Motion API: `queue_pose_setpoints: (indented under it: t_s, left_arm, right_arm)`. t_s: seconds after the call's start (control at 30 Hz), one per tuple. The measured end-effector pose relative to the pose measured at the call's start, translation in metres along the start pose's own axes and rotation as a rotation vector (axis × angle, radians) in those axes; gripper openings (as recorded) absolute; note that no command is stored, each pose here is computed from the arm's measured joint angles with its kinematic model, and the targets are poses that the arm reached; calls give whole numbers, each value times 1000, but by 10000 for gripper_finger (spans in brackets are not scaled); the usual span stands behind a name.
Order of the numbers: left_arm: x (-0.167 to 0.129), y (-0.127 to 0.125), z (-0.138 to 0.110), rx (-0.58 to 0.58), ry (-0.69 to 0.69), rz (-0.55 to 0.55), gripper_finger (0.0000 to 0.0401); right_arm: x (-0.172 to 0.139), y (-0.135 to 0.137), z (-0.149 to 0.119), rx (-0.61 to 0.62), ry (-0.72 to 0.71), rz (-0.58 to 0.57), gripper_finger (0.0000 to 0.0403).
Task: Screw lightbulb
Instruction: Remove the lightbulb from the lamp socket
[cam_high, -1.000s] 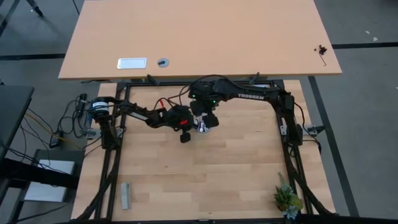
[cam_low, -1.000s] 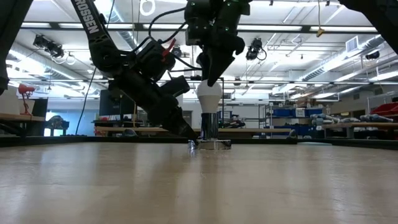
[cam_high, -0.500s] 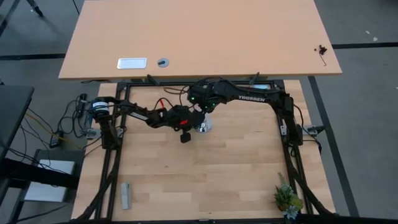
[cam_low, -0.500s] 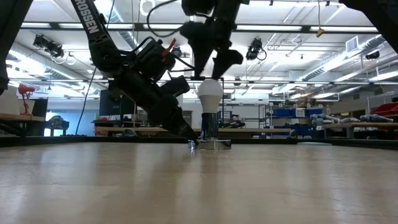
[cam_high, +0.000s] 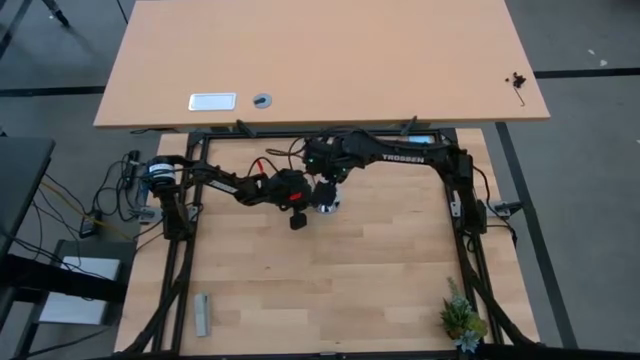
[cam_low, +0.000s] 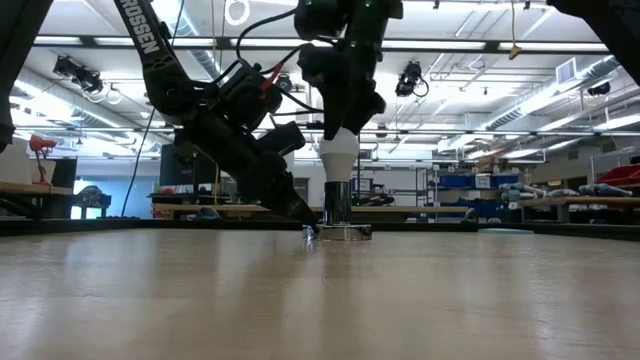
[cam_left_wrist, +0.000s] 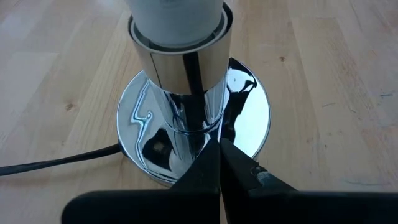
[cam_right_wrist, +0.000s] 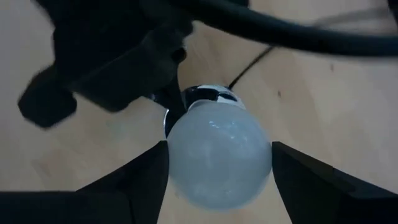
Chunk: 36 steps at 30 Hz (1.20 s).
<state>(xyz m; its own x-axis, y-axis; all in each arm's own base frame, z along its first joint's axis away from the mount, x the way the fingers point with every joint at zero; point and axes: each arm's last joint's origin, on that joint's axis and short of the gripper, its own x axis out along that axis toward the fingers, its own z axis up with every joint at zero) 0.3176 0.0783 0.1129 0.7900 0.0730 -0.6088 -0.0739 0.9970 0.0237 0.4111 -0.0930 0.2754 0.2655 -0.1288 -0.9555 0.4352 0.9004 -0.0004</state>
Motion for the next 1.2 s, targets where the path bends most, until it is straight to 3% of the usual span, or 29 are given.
queue_pose_setpoints:
  t_s: [0.3,0.43,0.67,0.87,0.93,1.2]
  left_arm:
    - [0,0,0,1,-1,0,1]
    - [0,0,0,3,-1,0,1]
    - [0,0,0,18,0,-3,1]
    - [0,0,0,12,0,-4,1]
    - [0,0,0,6,0,-3,1]
    - [0,0,0,3,-1,-6,1]
  right_arm:
    - [0,-9,6,-653,-55,80,256]
    - [-1,-3,6,-721,-67,91,260]
    - [-20,20,7,-549,-85,31,275]
    - [-30,25,5,4,-78,0,286]
    - [-29,22,2,138,-36,15,288]
    - [-9,5,-2,332,18,-15,291]
